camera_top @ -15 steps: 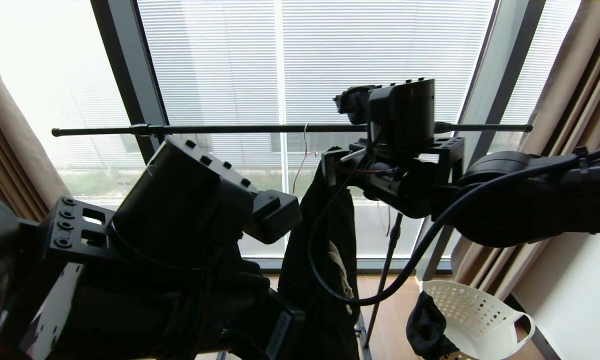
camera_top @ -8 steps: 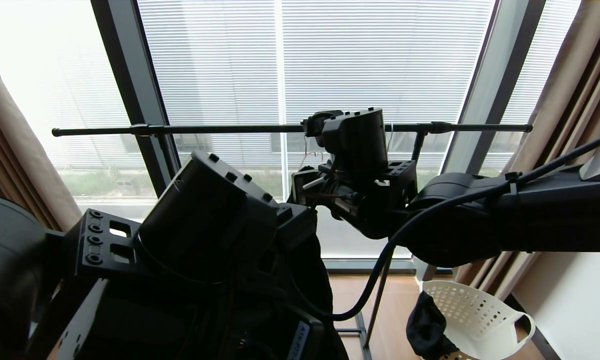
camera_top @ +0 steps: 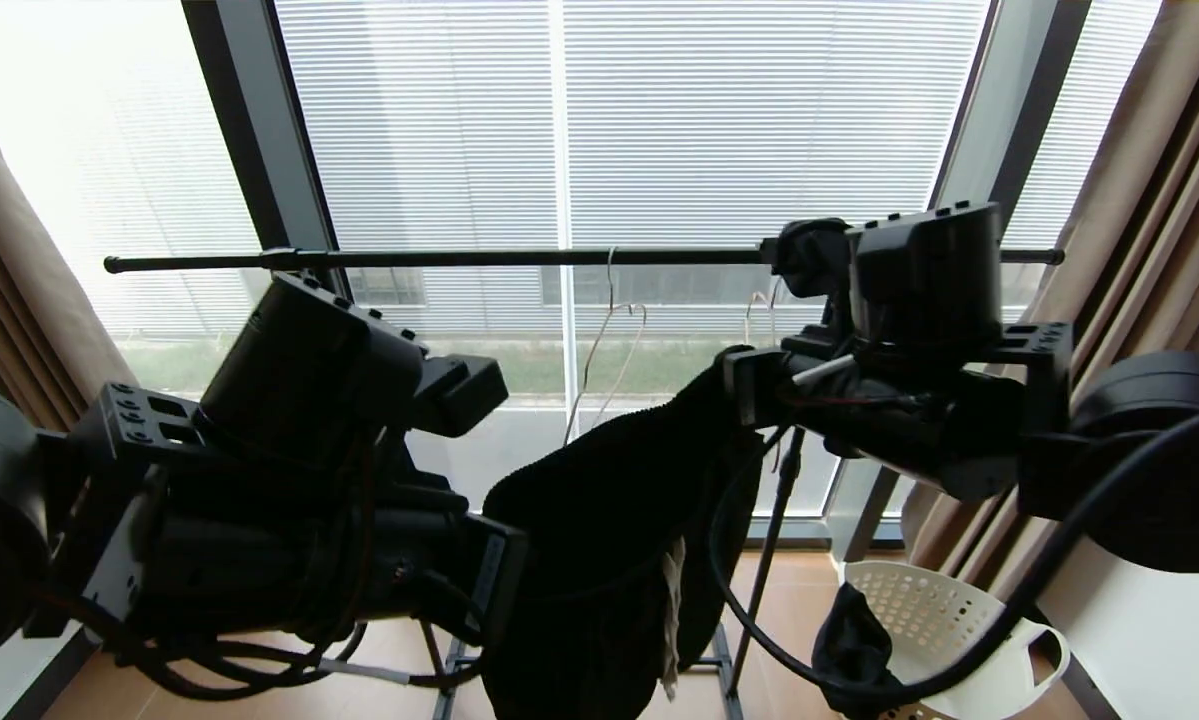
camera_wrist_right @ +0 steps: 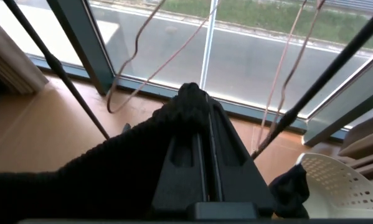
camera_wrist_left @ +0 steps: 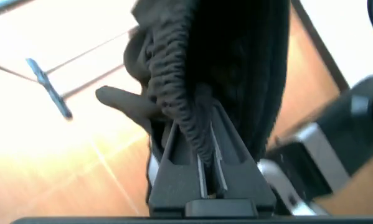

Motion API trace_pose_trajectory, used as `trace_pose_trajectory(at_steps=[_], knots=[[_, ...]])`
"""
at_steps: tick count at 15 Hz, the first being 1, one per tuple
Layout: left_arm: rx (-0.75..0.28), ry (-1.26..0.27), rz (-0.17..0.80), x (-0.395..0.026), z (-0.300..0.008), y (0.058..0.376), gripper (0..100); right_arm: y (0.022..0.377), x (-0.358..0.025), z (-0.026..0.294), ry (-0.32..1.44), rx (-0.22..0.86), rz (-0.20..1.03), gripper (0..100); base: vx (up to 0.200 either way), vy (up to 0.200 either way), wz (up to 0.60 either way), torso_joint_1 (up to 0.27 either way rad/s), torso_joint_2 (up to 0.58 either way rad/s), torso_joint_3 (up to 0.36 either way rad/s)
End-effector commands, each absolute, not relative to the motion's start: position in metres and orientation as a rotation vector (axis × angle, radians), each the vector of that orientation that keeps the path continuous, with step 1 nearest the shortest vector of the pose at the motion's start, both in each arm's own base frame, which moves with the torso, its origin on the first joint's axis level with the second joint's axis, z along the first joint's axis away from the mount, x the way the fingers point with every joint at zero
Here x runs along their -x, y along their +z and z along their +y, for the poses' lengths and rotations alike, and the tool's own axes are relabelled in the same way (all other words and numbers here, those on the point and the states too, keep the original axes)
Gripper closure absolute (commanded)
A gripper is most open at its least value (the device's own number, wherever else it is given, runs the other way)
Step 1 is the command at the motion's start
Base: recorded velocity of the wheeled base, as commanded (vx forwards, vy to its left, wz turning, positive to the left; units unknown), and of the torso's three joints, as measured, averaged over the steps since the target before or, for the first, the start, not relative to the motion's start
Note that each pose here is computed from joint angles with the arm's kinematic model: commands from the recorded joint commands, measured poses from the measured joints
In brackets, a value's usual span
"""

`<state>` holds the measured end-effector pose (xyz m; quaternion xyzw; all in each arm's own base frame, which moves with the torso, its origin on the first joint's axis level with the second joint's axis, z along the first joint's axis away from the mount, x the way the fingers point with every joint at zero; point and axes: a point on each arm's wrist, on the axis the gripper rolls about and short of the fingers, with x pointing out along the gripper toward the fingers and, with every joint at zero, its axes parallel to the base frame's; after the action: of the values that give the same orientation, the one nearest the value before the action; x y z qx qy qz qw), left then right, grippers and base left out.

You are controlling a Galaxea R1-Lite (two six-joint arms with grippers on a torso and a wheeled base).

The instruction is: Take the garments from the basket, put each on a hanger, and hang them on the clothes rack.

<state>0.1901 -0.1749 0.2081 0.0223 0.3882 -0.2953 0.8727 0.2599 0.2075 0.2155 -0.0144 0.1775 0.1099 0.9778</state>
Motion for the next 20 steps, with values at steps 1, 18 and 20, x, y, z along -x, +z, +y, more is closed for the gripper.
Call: trace_pose_trajectory(at_steps=[1, 18, 20], knots=[[-0.033, -0.562, 0.77, -0.216, -0.171, 0.21, 100, 0.224, -0.221, 0.169, 0.21, 0.032, 0.347, 100, 0.0, 0.0, 0.0, 0.0, 0.0, 0.0], [-0.032, -0.55, 0.551, -0.271, -0.23, 0.28, 100, 0.143, -0.141, 0.137, 0.616, 0.322, 0.487, 0, 0.0, 0.0, 0.0, 0.0, 0.0, 0.0], [-0.032, -0.534, 0.542, -0.273, -0.231, 0.281, 100, 0.145, -0.145, 0.138, 0.708, 0.357, 0.444, 0, 0.0, 0.0, 0.0, 0.0, 0.0, 0.0]])
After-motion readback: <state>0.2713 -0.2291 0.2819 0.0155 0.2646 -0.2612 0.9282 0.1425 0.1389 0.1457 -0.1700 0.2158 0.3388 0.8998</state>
